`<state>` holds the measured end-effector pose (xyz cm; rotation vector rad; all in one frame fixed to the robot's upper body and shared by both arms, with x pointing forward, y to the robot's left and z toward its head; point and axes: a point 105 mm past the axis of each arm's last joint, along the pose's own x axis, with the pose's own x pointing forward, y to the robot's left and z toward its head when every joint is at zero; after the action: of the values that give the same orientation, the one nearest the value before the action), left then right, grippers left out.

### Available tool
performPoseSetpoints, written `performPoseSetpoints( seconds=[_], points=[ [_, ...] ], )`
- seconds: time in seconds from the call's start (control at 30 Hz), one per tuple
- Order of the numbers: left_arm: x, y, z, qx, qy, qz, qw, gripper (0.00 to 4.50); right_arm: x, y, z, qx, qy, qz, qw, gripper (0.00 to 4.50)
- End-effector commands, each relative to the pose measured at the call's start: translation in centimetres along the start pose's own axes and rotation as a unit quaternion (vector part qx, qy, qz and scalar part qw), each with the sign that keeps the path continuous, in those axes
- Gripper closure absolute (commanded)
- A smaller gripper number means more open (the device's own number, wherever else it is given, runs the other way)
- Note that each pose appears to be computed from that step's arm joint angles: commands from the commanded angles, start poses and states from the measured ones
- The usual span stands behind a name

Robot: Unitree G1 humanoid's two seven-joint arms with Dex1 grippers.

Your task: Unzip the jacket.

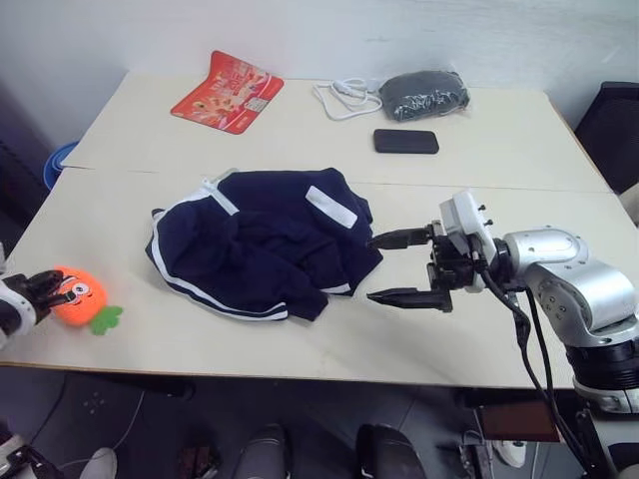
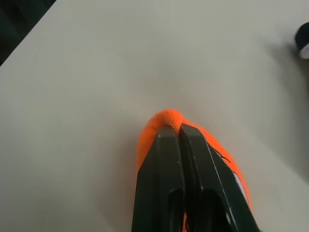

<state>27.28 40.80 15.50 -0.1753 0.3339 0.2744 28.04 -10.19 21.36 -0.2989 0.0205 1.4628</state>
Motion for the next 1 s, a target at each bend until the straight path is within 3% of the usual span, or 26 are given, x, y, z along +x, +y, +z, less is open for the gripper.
performPoseSetpoints(
  seconds=[0.03, 0.2, 0.37, 0.53, 0.63, 0.87, 0.93, 1.0],
  points=[
    [0.0, 0.6, 0.5, 0.027, -0.012, 0.012, 0.999, 3.84, -0.1, -0.1, 1.1, -0.027, -0.007, -0.004, 1.000, 0.00],
    [-1.3, 1.1, 1.0, 0.064, -0.007, 0.016, 0.998, 2.30, 0.2, 0.3, -0.8, -0.060, 0.032, -0.016, 0.998, 0.00],
    [-3.9, -1.3, 4.5, 0.080, -0.022, -0.069, 0.994, 0.69, 1.1, 0.0, -2.3, -0.101, 0.055, -0.042, 0.992, 0.00],
    [-6.0, -5.1, 6.8, 0.150, -0.017, -0.155, 0.976, 0.69, 2.5, -0.3, -4.1, -0.145, 0.074, -0.064, 0.985, 0.00],
    [-8.7, -10.2, 7.2, 0.231, -0.017, -0.285, 0.930, 0.69, 4.1, -0.4, -5.2, -0.171, 0.080, -0.069, 0.980, 0.00],
    [-13.5, -16.9, 4.8, 0.340, 0.028, -0.487, 0.804, 0.69, 7.0, -2.3, -7.1, -0.162, 0.079, -0.115, 0.977, 0.00],
    [-13.6, -17.2, 3.8, 0.356, 0.044, -0.502, 0.787, 0.69, 7.6, -2.6, -7.7, -0.157, 0.080, -0.118, 0.977, 0.00],
    [-13.2, -17.3, 3.1, 0.361, 0.049, -0.502, 0.784, 0.67, 8.1, -2.5, -7.7, -0.150, 0.067, -0.112, 0.980, 0.38]
  ],
)
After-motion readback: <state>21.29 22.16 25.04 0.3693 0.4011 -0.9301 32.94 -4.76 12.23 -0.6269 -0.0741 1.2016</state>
